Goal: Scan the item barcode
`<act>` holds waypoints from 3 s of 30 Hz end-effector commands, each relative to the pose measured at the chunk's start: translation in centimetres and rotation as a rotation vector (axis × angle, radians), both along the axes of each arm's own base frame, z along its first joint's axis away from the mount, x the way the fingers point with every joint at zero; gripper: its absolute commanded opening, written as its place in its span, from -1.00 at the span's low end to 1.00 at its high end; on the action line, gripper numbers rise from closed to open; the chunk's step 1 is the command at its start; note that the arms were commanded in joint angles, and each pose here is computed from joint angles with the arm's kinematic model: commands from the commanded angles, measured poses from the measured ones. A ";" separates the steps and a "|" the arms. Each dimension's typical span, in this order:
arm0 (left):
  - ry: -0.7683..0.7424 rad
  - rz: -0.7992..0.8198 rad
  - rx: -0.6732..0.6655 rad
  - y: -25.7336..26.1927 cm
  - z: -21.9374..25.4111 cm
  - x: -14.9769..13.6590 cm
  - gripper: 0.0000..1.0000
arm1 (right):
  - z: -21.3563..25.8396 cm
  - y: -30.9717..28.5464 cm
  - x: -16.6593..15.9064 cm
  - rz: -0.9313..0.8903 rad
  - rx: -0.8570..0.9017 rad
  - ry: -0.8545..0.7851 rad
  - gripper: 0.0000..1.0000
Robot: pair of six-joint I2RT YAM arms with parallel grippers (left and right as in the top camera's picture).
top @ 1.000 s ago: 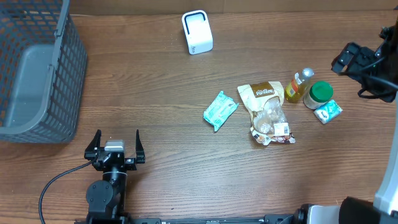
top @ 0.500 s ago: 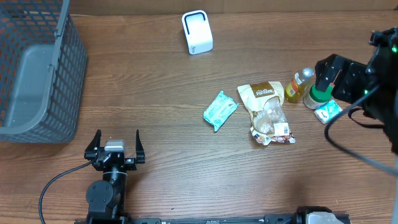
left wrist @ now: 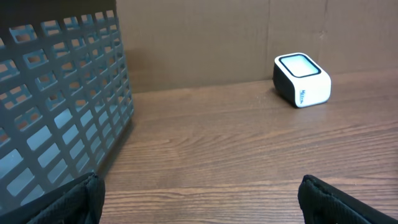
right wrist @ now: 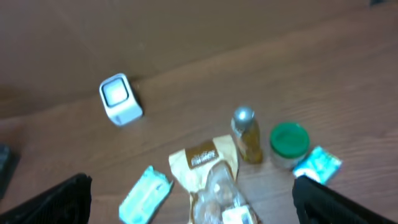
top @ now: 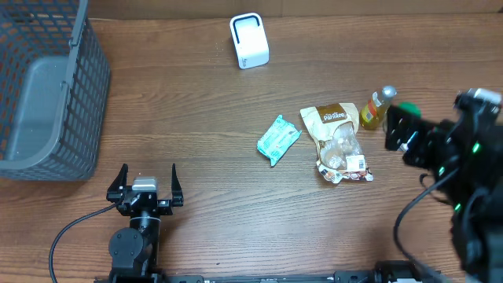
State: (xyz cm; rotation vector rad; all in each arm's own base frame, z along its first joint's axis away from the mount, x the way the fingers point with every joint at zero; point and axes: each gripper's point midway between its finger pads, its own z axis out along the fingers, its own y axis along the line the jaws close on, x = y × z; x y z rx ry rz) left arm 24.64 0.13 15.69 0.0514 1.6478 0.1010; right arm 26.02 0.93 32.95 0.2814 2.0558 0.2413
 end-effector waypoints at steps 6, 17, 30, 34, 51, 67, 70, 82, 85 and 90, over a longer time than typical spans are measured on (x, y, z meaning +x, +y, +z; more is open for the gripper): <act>-0.006 0.008 0.026 0.2 0.1 0.0 0.99 | -5.7 1.5 -1.9 0.078 0.039 -0.121 1.00; -0.006 0.008 0.026 0.2 0.1 0.0 0.99 | -9.9 1.5 -4.1 0.077 0.037 -0.120 1.00; -0.006 0.008 0.026 0.2 0.1 0.0 0.99 | -11.3 1.3 -4.8 0.071 0.033 -0.138 1.00; -0.006 0.008 0.026 0.2 0.1 0.0 0.99 | -11.1 1.3 -5.6 0.071 0.032 -0.153 1.00; -0.006 0.008 0.026 0.2 0.1 0.0 0.99 | -12.3 1.5 -5.9 0.093 -0.001 -0.283 1.00; -0.006 0.008 0.026 0.2 0.1 0.0 0.99 | -6.6 3.6 -3.5 0.234 -0.277 -0.862 1.00; -0.006 0.008 0.026 0.2 0.1 0.0 0.99 | -7.8 3.6 -3.2 0.235 -0.276 -0.856 1.00; -0.006 0.008 0.026 0.2 0.1 0.0 0.99 | -15.6 3.3 -1.9 0.253 -0.233 -0.527 1.00; -0.006 0.008 0.026 0.2 0.1 0.0 0.98 | -15.7 2.3 -1.6 0.197 -0.247 -0.514 1.00; -0.006 0.008 0.026 0.2 0.1 0.0 0.99 | -15.9 1.0 -1.5 0.122 -0.267 -0.496 1.00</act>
